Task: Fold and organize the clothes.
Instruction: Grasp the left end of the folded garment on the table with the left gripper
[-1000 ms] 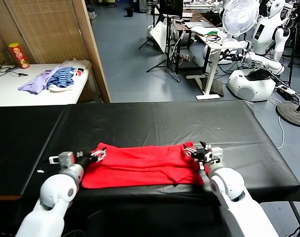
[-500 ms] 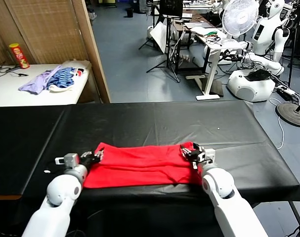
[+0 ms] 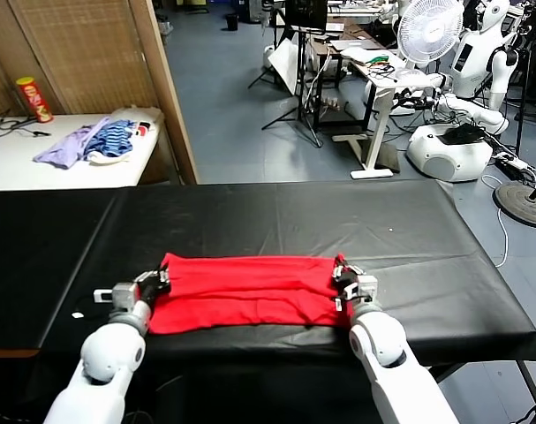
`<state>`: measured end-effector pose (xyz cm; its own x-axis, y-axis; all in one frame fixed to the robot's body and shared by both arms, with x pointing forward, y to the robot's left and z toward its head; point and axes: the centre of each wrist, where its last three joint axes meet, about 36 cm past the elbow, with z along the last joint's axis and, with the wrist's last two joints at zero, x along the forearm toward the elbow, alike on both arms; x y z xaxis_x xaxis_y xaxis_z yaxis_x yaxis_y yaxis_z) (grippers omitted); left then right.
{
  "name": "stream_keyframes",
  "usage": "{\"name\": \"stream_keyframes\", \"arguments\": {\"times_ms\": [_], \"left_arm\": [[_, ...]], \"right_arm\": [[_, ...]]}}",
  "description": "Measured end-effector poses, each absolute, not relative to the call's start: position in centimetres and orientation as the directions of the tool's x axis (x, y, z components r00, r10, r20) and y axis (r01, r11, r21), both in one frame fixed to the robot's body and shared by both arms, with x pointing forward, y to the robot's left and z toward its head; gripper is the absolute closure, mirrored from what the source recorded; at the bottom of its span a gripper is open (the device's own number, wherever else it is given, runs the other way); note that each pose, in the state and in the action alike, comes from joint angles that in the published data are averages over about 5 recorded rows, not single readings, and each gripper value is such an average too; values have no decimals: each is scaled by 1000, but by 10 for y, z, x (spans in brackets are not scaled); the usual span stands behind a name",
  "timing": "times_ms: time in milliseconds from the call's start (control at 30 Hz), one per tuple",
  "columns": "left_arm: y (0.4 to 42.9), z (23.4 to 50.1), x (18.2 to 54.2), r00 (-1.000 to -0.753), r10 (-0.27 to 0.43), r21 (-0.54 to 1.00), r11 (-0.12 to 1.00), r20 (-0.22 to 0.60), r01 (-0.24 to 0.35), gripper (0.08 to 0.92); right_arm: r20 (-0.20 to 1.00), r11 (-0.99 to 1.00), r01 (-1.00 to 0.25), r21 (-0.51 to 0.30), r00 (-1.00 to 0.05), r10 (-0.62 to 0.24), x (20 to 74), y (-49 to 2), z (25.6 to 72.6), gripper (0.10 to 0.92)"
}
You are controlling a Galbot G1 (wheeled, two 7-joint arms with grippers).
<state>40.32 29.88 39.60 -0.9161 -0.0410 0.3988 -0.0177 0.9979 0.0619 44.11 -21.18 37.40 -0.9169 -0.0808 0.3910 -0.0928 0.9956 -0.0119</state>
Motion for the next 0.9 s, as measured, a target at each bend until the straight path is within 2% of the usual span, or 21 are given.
{"name": "stream_keyframes", "arguments": {"times_ms": [100,200,333,400,467,533,667,900], "left_arm": [[300,396,399,-914,-50,63,998,402,-27,800],[301,399,395,-915,-57,64,997,399,-34,656],[304,404,389,-916,-63,54,998,397,-45,421],[304,407,385,-911,-65,30,998,408,-58,326],[304,410,379,-902,-62,-16,997,428,-76,246],[303,414,373,-895,-49,-71,993,443,-90,213],[300,416,362,-895,-26,-138,986,445,-97,202],[296,405,348,-894,-12,-163,982,447,-95,205]], "right_arm": [[391,996,-94,-6,-917,-84,438,-218,377,750],[387,995,-97,3,-917,-90,435,-223,382,588],[375,995,-98,21,-922,-99,430,-231,394,333],[368,995,-99,35,-924,-105,427,-233,401,259],[358,994,-101,48,-927,-112,424,-233,407,238],[348,993,-106,57,-930,-119,421,-232,412,228],[329,991,-117,64,-935,-132,417,-229,421,224],[299,990,-123,65,-944,-137,413,-228,433,224]]}}
